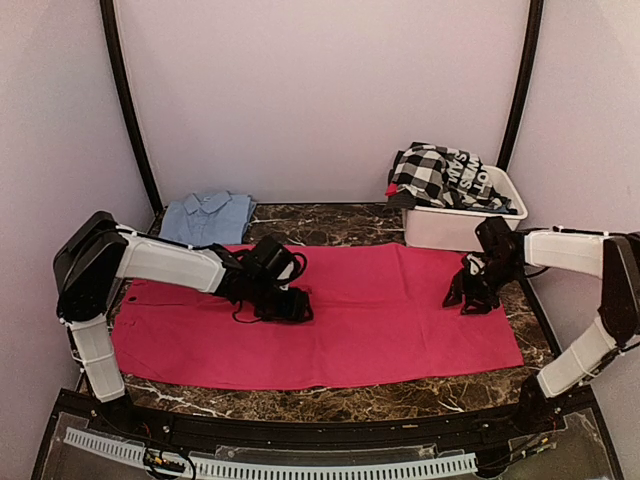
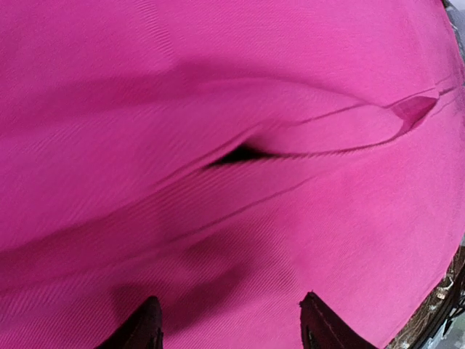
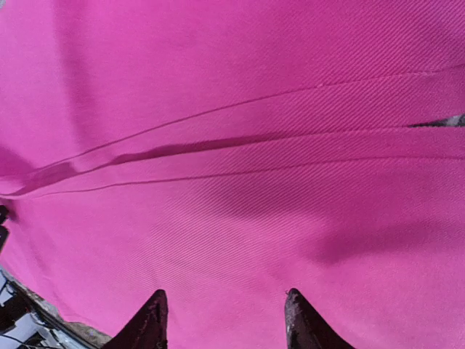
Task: Fold and stack the mixed laundry pile
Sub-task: Smooth out the flattened T-shirt at the center of the board.
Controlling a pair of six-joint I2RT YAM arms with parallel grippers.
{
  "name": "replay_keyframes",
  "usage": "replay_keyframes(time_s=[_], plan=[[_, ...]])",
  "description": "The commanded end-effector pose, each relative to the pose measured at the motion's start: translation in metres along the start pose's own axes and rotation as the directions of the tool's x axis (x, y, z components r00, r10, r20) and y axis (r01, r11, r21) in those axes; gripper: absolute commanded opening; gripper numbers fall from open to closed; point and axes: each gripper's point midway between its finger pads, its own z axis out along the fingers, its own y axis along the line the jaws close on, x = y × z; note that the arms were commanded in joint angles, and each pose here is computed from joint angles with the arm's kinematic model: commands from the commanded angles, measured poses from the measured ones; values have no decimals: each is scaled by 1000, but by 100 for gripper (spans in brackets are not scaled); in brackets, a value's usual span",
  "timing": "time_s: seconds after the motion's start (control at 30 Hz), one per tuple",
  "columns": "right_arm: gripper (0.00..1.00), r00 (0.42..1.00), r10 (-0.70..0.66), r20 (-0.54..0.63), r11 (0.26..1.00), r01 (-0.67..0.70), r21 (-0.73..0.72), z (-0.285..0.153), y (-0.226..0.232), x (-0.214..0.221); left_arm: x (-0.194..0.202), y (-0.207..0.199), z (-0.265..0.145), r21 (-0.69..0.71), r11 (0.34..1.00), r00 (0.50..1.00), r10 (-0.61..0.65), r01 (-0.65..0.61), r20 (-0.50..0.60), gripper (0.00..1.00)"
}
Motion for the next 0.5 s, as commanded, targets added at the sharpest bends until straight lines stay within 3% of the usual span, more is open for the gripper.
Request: replay_keyframes(time_s=[0.0,0.03,0.1,0.2,0.23,0.27,0.43,0.47], plan=[[56,995,-1,103,982,20,-187,-35,36,10,4,23,-64,-70,990,989,-118,125,92,68],[57,994,-21,105,972,45,-232,-39,47,16,-4,24,-91,-69,987,977,-135,147,162,69],[60,989,-86,118,957,115,-265,-43,68,29,17,47,-118,-97,965,955,-220,242,199,71],[64,943,-279,182,911,320,-261,-45,107,46,42,83,-153,-94,879,864,-433,468,258,71],[65,913,-350,210,878,397,-266,-46,123,51,60,104,-171,-115,816,805,-517,566,291,71],[65,867,-430,251,826,490,-277,-47,145,56,70,114,-180,-123,785,774,-551,608,312,72],[64,582,-731,356,543,812,-215,-33,221,90,140,173,-240,-83,477,462,-769,875,442,77],[63,538,-772,339,495,843,-212,-20,231,100,159,185,-251,-115,431,432,-773,895,464,77]])
